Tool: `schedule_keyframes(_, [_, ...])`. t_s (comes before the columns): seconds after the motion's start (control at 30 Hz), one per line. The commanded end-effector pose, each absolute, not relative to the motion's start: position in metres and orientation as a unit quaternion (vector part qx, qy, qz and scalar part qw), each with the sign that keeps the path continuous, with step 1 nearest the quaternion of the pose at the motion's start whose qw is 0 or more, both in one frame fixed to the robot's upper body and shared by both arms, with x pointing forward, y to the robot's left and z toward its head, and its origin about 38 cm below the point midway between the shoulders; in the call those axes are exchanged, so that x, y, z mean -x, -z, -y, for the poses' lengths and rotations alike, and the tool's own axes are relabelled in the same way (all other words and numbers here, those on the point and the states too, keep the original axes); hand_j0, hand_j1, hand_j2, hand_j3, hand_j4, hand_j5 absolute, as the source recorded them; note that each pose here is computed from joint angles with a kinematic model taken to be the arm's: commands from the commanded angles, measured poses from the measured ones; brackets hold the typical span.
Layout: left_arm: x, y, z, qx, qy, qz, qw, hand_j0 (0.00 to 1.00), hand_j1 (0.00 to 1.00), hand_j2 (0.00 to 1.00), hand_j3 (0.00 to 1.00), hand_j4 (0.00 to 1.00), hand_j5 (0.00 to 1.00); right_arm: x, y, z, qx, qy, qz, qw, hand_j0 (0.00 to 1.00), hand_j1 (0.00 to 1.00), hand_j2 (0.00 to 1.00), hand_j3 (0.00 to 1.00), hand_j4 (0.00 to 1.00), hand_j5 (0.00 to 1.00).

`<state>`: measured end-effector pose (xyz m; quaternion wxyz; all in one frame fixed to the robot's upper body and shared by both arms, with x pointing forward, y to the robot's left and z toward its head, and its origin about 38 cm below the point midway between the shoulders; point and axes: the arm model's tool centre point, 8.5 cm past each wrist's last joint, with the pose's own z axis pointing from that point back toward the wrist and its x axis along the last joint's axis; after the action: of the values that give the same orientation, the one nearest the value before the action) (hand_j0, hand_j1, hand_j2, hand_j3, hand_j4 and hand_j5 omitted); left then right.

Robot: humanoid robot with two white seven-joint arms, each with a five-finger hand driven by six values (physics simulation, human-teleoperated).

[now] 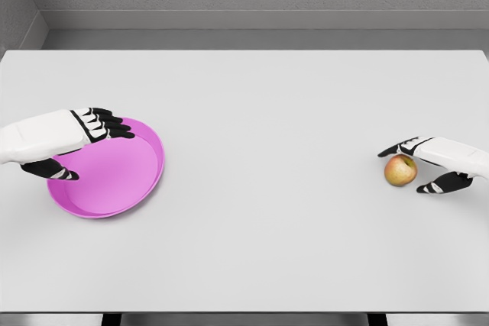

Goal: Put the apple on the plate with both arms

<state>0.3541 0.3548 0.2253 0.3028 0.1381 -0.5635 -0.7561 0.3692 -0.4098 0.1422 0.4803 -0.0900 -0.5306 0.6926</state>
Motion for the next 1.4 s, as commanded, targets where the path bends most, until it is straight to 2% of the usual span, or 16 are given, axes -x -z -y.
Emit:
schedule_keyframes(0.0, [-0.354, -0.226, -0.355, -0.137, 0.754, 0.565, 0.305, 1.0, 1.0, 1.0, 1.0, 1.0, 1.0, -0.369, -0.143, 0.41, 0.089, -0.69, 0.533, 0.482, 0.78, 0.78, 0.78, 0.78, 0.78, 0.78])
schedule_keyframes(0.33, [-0.354, -0.226, -0.355, -0.137, 0.754, 0.565, 0.305, 1.0, 1.0, 1.0, 1.0, 1.0, 1.0, -0.37, -0.144, 0.41, 0.089, -0.691, 0.532, 0.481, 0.63, 0.63, 0.63, 0.63, 0.63, 0.63])
schedule_keyframes(1.2, [-0.354, -0.226, -0.355, -0.138, 0.754, 0.565, 0.304, 1.0, 1.0, 1.0, 1.0, 1.0, 1.0, -0.373, -0.152, 0.406, 0.078, -0.674, 0.556, 0.479, 0.53, 0.53, 0.53, 0.53, 0.53, 0.53])
schedule_keyframes(1.37, [-0.354, -0.226, -0.355, -0.138, 0.754, 0.565, 0.304, 1.0, 1.0, 1.0, 1.0, 1.0, 1.0, -0.371, -0.175, 0.378, 0.055, -0.672, 0.594, 0.439, 0.52, 0.52, 0.52, 0.52, 0.52, 0.52])
